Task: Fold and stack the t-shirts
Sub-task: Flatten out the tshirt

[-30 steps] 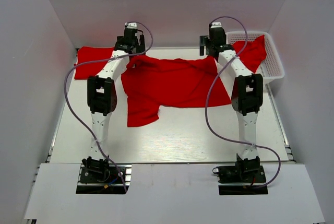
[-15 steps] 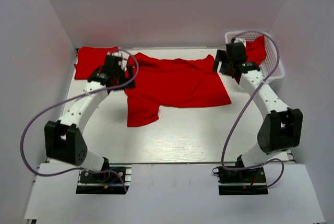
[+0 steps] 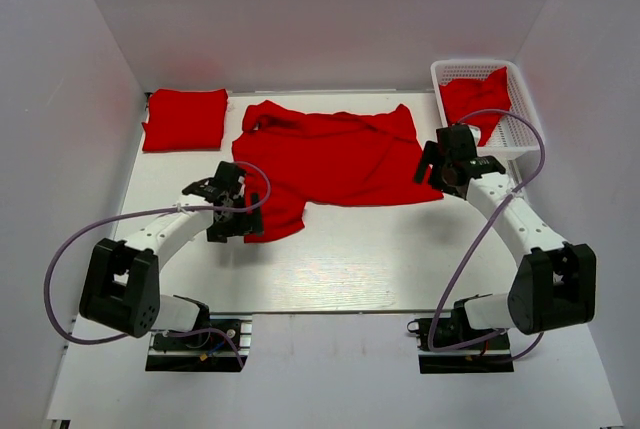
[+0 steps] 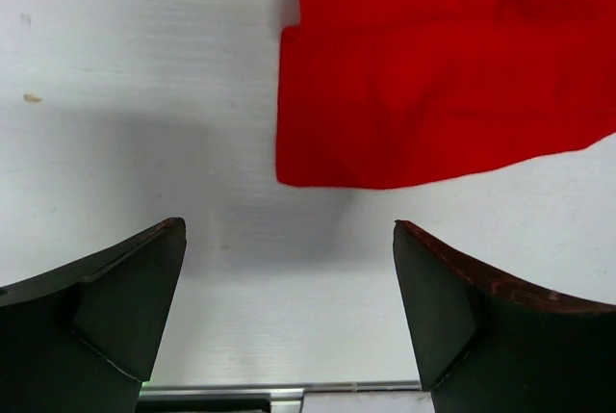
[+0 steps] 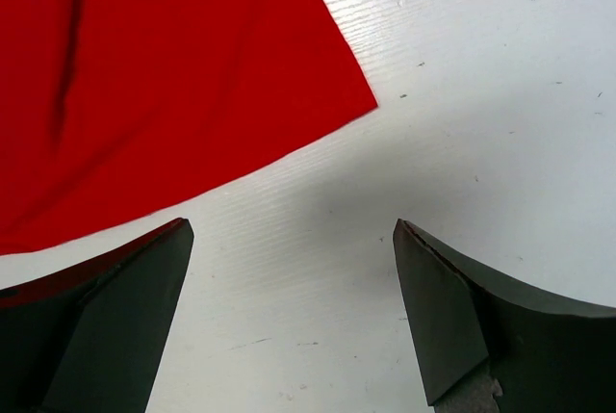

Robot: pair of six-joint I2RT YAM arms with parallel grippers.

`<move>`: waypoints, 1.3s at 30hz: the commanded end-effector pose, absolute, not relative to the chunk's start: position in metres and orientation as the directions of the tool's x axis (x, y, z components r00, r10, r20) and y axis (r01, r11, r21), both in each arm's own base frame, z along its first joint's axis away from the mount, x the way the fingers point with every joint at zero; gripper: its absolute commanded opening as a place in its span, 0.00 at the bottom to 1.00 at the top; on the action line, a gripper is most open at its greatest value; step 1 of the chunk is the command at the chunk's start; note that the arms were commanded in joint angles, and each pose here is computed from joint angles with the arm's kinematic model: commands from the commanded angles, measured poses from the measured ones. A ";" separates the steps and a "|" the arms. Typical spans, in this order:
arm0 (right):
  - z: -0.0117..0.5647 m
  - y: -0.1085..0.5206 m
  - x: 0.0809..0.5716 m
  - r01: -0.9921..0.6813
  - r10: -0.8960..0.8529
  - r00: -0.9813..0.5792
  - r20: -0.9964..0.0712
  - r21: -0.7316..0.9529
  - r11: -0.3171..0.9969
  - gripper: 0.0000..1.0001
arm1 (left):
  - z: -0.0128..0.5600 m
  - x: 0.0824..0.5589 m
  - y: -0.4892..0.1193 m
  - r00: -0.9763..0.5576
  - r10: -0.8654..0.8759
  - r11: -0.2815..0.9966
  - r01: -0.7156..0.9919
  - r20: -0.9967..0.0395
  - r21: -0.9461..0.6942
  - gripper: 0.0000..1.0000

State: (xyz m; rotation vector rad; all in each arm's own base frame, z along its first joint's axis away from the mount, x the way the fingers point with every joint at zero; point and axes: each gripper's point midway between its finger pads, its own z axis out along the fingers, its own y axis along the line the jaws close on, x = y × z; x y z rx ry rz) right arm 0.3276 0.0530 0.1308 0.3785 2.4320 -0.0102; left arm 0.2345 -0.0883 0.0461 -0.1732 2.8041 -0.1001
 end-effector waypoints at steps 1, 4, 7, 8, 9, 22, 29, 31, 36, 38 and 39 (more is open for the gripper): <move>0.128 0.047 0.330 0.305 0.279 -0.736 -0.617 0.065 0.950 0.90 | 0.047 0.248 -0.098 -0.913 -0.160 0.983 -0.113 -0.375 -0.143 0.97; 0.124 0.046 0.329 0.309 0.278 -0.743 -0.609 0.056 0.949 0.90 | 0.036 0.250 -0.101 -0.917 -0.159 0.983 -0.111 -0.365 -0.149 0.95; 0.120 0.047 0.329 0.304 0.270 -0.747 -0.607 0.050 0.951 0.90 | 0.029 0.257 -0.105 -0.909 -0.170 0.979 -0.111 -0.380 -0.172 0.90; 0.120 0.046 0.329 0.304 0.269 -0.747 -0.608 0.048 0.952 0.90 | 0.030 0.260 -0.107 -0.903 -0.172 0.978 -0.108 -0.394 -0.179 0.88; 0.119 0.046 0.329 0.300 0.265 -0.751 -0.605 0.045 0.953 0.90 | 0.030 0.263 -0.107 -0.899 -0.174 0.977 -0.107 -0.401 -0.183 0.86; 0.107 0.035 0.332 0.344 0.271 -0.758 -0.593 -0.011 0.939 0.90 | -0.016 0.216 -0.103 -0.957 -0.118 0.985 -0.080 -0.265 -0.150 0.20; 0.099 0.035 0.334 0.373 0.304 -0.757 -0.579 0.000 0.928 0.90 | -0.007 0.224 -0.107 -0.939 -0.125 0.983 -0.073 -0.319 -0.170 0.00; 0.093 0.037 0.338 0.374 0.310 -0.761 -0.570 0.006 0.928 0.90 | 0.003 0.230 -0.107 -0.927 -0.130 0.982 -0.071 -0.351 -0.176 0.00; 0.082 0.037 0.352 0.392 0.333 -0.754 -0.566 0.018 0.920 0.90 | 0.011 0.234 -0.101 -0.919 -0.141 0.985 -0.094 -0.367 -0.142 0.00; 0.076 0.039 0.360 0.397 0.337 -0.747 -0.573 0.022 0.917 0.90 | 0.011 0.233 -0.099 -0.921 -0.140 0.987 -0.099 -0.364 -0.131 0.00; 0.076 0.039 0.371 0.407 0.345 -0.722 -0.600 0.036 0.913 0.90 | 0.013 0.234 -0.099 -0.917 -0.150 0.985 -0.106 -0.370 -0.138 0.00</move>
